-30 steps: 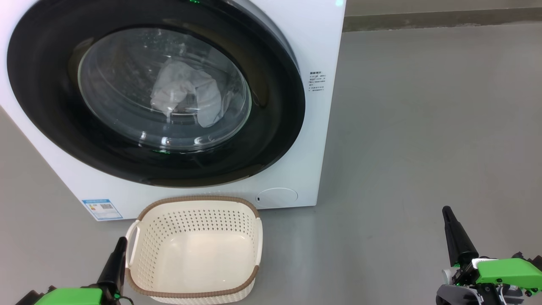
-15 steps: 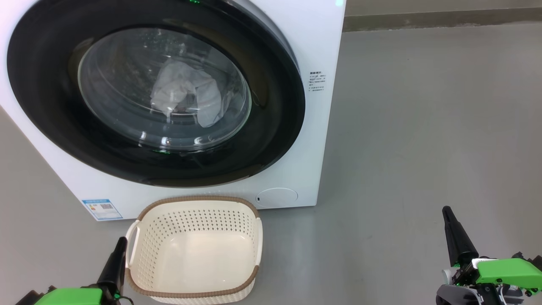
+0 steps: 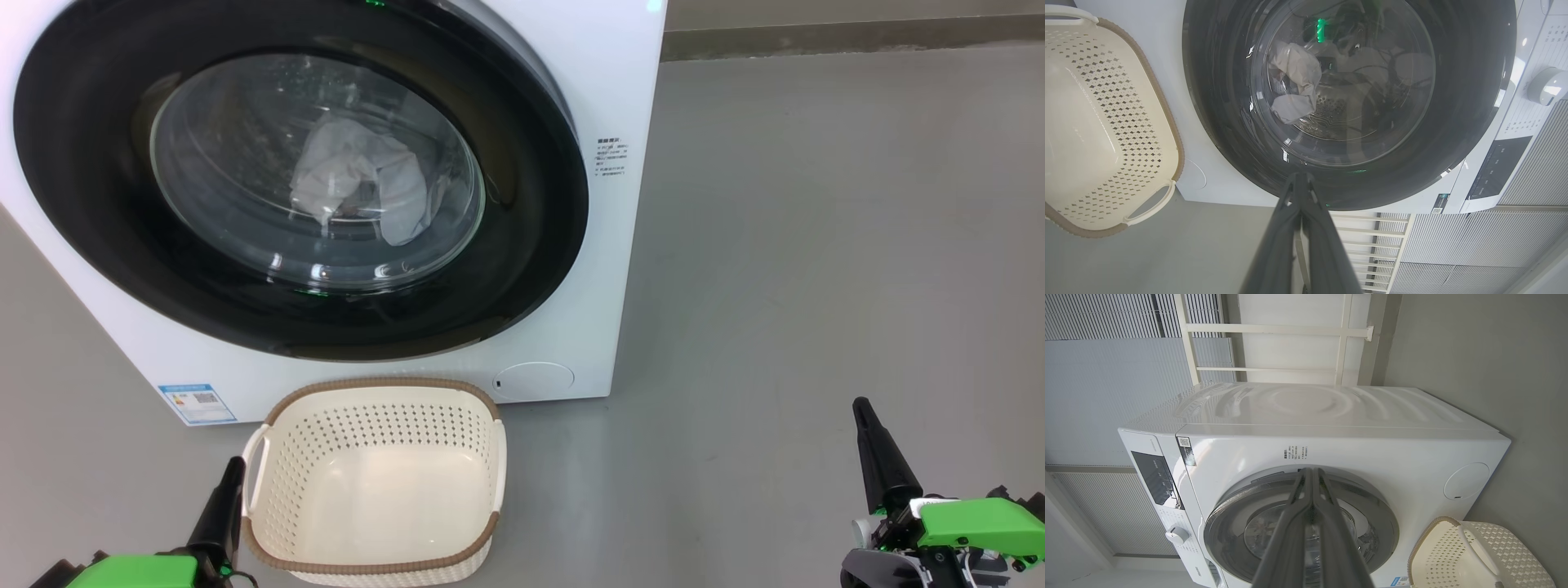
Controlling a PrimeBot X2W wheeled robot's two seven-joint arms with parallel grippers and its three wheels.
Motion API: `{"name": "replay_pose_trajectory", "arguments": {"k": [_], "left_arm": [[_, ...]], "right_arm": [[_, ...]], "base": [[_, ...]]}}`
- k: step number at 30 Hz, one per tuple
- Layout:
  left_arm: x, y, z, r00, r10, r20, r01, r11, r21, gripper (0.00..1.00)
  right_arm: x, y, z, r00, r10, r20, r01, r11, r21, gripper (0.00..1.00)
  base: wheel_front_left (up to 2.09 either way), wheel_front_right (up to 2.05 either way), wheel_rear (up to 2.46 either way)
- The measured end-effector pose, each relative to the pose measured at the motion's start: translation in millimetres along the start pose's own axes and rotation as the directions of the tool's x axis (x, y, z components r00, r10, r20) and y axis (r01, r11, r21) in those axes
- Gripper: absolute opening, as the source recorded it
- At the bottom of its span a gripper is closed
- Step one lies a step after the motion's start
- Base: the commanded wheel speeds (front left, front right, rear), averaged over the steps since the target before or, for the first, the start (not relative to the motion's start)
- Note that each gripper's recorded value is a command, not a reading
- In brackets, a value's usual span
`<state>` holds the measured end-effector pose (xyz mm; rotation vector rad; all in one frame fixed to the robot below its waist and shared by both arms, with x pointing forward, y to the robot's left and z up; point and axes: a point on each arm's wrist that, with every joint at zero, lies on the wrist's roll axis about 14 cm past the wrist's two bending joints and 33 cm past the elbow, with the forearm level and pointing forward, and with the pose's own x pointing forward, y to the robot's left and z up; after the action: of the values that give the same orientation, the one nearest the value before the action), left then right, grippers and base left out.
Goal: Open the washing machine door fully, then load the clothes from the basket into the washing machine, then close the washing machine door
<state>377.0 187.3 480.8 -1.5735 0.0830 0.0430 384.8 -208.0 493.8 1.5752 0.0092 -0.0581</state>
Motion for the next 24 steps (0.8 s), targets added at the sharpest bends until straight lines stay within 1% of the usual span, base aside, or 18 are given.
{"name": "replay_pose_trajectory", "arguments": {"k": [24], "left_arm": [[0.0,0.0,-0.1,1.0,0.0,0.0,0.0,1.0,0.0,0.0]], "right_arm": [[0.0,0.0,0.0,1.0,0.0,0.0,0.0,1.0,0.0,0.0]], "base": [[0.0,0.0,0.0]]}}
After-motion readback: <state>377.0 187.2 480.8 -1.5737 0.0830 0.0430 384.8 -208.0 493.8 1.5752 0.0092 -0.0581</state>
